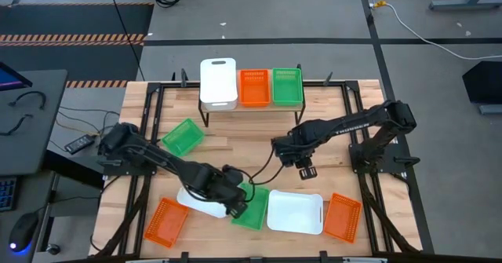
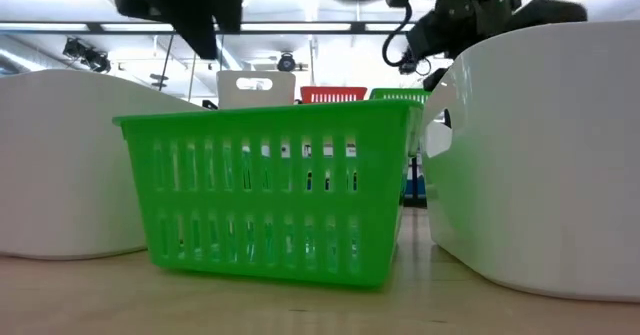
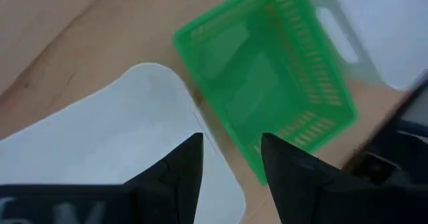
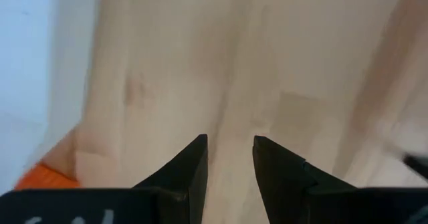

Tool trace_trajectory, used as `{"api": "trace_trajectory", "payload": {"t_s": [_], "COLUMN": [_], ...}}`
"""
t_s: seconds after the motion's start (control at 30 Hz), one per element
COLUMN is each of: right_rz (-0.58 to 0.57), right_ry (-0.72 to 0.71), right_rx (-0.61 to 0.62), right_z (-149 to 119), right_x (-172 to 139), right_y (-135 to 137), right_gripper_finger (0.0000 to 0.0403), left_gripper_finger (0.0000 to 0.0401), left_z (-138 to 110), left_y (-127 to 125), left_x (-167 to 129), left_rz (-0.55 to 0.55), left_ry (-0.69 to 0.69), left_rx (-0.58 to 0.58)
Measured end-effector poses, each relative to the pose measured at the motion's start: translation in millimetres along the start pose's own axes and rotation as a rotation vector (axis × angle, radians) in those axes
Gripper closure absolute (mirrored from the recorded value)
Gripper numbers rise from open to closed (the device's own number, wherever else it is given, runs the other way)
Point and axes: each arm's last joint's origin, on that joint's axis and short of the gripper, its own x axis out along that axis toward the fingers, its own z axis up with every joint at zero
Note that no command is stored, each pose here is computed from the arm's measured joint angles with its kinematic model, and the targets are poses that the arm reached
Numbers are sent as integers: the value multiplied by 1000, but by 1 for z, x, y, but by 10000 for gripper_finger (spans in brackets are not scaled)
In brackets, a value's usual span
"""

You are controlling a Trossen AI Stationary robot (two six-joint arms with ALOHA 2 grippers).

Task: Stack baskets on shelf by color
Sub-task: Stack the left white bin on top of the white bin on the shelf

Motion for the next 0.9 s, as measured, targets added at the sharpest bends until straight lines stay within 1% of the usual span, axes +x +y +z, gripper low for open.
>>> {"api": "trace_trajectory", "payload": {"t_s": [0.07,0.17,0.23,0.37,0.47,0.57,0.73,0.9], "right_rz": [-4,-1,0,16,30,31,30,26], "right_ry": [18,46,66,104,161,195,164,104], "right_rx": [24,28,19,-3,-14,-17,-25,-20], "right_z": [-2,-4,-6,-10,-15,-19,-23,-32], "right_x": [0,0,0,0,-1,-3,-11,-27], "right_y": [-2,0,2,9,13,14,15,16], "right_gripper_finger": [279,279,279,279,279,279,279,279], "left_gripper_finger": [241,241,241,241,241,241,241,241], "left_z": [-2,-5,-6,-4,-4,-7,-7,-5], "left_y": [0,3,2,-8,-17,-18,-18,-23], "left_x": [10,25,34,47,47,45,41,40], "left_rz": [63,143,166,94,18,15,9,-48], "left_ry": [25,52,57,17,-23,-23,-25,-41], "left_rx": [-29,-66,-87,-118,-140,-159,-174,-197]}}
